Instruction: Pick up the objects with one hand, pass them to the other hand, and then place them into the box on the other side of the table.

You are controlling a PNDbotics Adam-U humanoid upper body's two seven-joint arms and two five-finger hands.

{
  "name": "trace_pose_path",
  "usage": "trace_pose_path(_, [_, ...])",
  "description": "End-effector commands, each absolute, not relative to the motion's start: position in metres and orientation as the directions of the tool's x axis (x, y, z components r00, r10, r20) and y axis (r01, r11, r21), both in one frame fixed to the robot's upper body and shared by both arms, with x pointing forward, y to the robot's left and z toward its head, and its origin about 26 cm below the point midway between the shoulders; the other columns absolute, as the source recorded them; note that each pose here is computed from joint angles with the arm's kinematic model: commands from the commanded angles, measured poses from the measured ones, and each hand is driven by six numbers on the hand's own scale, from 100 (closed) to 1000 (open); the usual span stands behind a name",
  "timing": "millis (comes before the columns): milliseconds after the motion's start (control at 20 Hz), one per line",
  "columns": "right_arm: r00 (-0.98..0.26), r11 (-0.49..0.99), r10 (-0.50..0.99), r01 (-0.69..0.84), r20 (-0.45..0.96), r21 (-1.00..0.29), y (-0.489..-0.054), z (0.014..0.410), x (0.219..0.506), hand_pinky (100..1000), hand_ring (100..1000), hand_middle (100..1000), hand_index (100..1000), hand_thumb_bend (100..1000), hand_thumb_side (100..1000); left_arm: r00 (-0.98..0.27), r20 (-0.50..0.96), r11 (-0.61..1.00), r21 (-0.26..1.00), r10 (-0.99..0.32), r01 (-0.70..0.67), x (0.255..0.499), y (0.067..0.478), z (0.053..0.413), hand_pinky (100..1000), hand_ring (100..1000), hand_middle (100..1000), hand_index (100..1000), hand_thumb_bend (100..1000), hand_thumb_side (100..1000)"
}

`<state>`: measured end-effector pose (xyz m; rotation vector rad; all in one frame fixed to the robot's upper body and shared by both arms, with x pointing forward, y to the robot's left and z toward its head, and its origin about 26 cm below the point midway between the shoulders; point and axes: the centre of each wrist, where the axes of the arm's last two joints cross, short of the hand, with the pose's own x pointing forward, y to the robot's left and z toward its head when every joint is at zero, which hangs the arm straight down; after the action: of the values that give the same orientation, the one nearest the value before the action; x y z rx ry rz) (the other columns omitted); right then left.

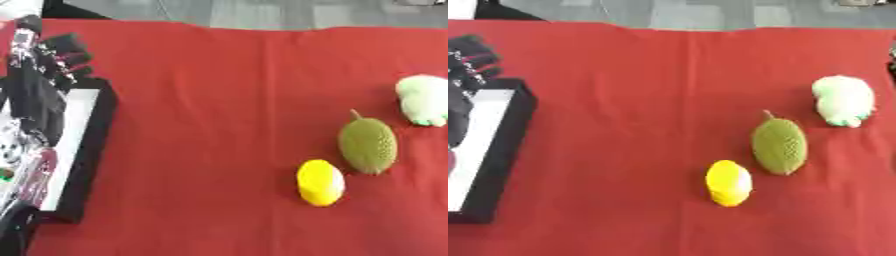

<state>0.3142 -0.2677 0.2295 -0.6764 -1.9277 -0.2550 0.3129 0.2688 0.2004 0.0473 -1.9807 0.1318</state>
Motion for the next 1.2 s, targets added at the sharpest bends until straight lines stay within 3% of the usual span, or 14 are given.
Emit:
trace_pose_path(50, [-0.31,0.795,0.368,0.594,0.877,-0.123,-0.27,0.239,0.31,836,762,762,756,100,506,-0.436,0.9,0.995,-0.045,0.0,-0.094,0.31,0.271,0.212,794,719,626,701,217,886])
trace_pose_path(600, [-0.285,0.795,0.385,0.585,0.878,-0.158,-0.274,0.241,0.314,844,789,788,778,100,470,-0.433,0.901,0.993,-0.043,-0.007,-0.106,0.311,0.274,0.211,793,719,626,701,216,875])
trace_pose_path(750, [-0.268,0.801,0.418,0.559,0.868,-0.214,-0.276,0.25,0.314,851,804,800,792,100,436,-0.424,0.905,0.993,-0.034,-0.017,-0.113,0.311,0.276,0.208,793,719,626,701,215,871])
trace_pose_path(1200, [-0.144,0.781,0.562,0.417,0.815,-0.465,-0.276,0.278,0.31,881,862,866,835,100,446,-0.407,0.912,0.992,-0.011,-0.041,-0.124,0.31,0.28,0.204,793,720,627,701,214,866])
